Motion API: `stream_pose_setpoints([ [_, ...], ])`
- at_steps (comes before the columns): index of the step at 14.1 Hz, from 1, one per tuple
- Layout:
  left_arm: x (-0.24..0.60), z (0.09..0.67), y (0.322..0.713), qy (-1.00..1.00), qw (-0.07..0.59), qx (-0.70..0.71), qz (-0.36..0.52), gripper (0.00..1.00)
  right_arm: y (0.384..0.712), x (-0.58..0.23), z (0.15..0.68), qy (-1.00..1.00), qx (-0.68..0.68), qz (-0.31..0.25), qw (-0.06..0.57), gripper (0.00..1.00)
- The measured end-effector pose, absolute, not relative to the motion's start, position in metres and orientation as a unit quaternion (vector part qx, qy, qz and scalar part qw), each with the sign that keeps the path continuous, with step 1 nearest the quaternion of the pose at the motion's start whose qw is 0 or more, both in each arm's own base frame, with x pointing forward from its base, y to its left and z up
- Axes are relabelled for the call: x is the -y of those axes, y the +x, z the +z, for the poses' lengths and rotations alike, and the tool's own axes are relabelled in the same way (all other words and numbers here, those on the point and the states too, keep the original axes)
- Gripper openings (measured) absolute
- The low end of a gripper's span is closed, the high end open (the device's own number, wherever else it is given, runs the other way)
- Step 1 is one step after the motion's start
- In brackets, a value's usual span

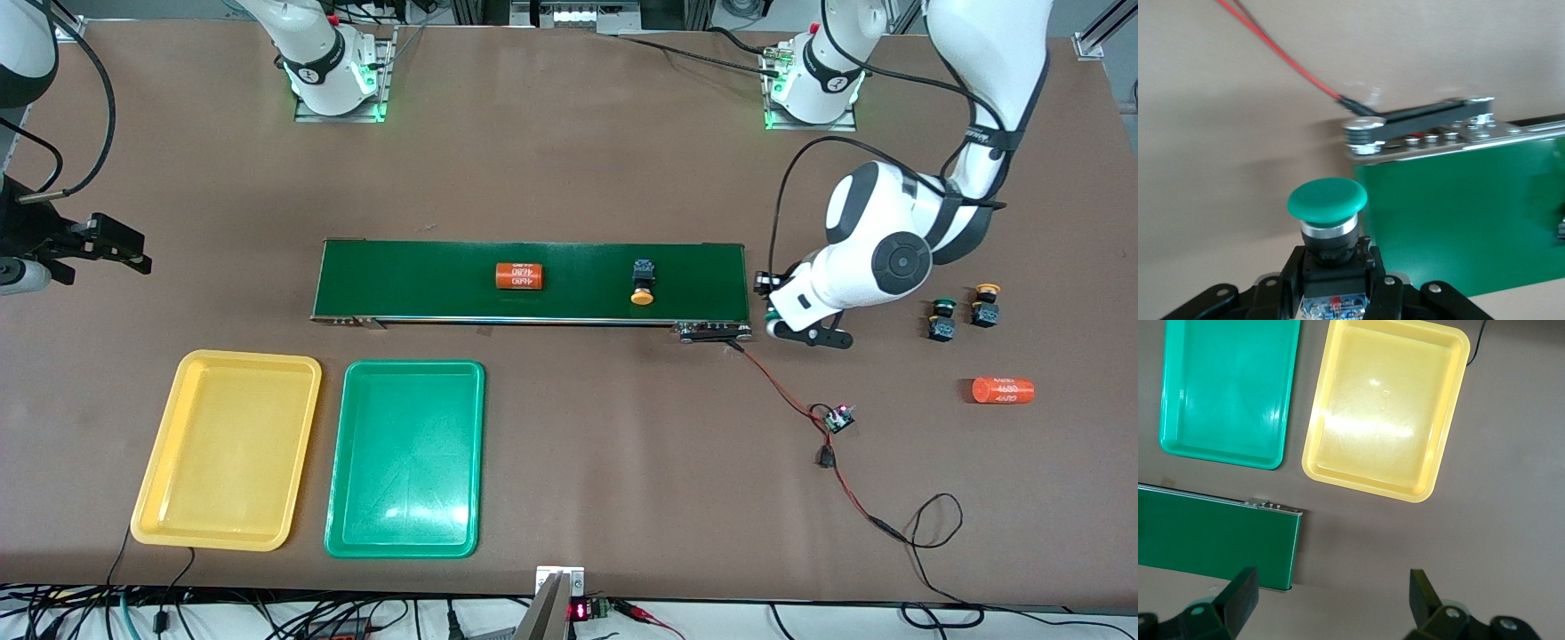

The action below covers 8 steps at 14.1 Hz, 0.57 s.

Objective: Sort buttons by color to trays
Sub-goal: 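Carry the green button onto the conveyor belt and release it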

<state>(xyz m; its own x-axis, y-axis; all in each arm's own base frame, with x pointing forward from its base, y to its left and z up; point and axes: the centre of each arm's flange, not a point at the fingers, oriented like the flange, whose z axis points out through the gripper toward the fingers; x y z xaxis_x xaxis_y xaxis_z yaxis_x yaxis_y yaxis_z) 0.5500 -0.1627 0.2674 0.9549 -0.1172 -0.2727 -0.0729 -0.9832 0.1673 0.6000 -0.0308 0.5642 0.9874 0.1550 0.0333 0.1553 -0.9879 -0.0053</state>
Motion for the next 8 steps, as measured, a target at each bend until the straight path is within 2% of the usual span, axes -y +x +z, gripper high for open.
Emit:
stream_pose_setpoints([
  [8, 0.194, 0.263, 0.54, 0.982, 0.094, 0.056, -0.151, 0.41, 0.596, 0.03, 0.561, -0.997, 0.078, 0.0, 0.006, 1.0],
])
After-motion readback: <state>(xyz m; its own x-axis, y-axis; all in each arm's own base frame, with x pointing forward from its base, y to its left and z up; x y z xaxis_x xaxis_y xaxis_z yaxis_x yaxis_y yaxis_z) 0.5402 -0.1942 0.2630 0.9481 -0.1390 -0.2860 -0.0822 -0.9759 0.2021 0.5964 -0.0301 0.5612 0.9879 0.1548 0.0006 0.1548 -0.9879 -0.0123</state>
